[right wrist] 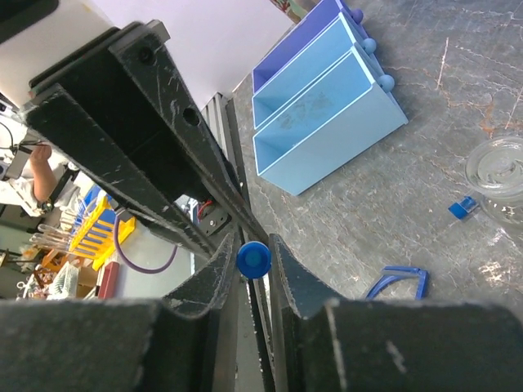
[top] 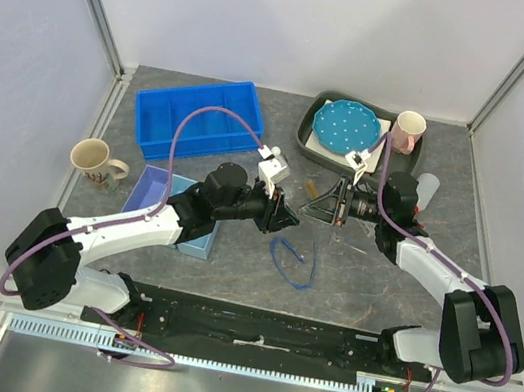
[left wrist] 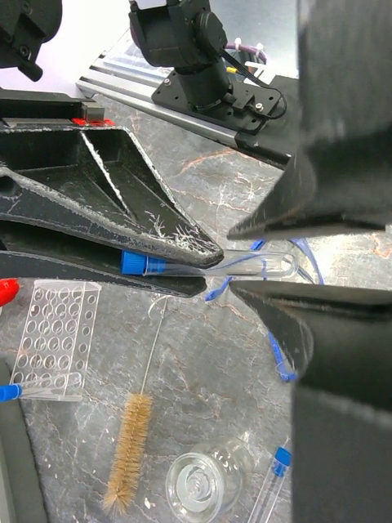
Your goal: Organize the chemistry lab equipment
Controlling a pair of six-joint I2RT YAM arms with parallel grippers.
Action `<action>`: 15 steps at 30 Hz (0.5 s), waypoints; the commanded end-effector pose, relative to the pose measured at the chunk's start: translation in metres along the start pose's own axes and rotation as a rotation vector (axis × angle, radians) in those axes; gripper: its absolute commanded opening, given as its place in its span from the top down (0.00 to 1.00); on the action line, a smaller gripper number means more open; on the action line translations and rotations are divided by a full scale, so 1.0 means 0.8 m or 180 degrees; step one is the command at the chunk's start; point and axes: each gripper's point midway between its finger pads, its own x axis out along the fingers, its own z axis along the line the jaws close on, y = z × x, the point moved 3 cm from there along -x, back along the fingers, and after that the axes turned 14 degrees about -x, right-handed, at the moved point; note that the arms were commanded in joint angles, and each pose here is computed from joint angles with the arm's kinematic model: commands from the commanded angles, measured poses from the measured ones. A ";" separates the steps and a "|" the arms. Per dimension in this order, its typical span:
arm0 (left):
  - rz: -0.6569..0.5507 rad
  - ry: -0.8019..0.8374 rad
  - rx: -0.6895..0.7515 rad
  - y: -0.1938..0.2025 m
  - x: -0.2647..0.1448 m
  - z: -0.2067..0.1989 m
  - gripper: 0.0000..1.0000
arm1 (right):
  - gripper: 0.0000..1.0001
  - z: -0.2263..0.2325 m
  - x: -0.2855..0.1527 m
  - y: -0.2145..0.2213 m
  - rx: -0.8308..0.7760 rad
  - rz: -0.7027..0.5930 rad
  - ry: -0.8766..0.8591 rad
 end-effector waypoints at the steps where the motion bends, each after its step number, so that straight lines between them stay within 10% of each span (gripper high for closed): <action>1: -0.0206 0.0082 -0.0015 -0.029 -0.001 -0.018 0.53 | 0.85 0.002 0.001 -0.018 -0.0347 -0.0047 -0.0020; 15: -0.0665 -0.0754 -0.0274 -0.037 -0.107 0.057 0.18 | 0.86 -0.081 -0.096 -0.057 -0.1276 -0.0005 0.1661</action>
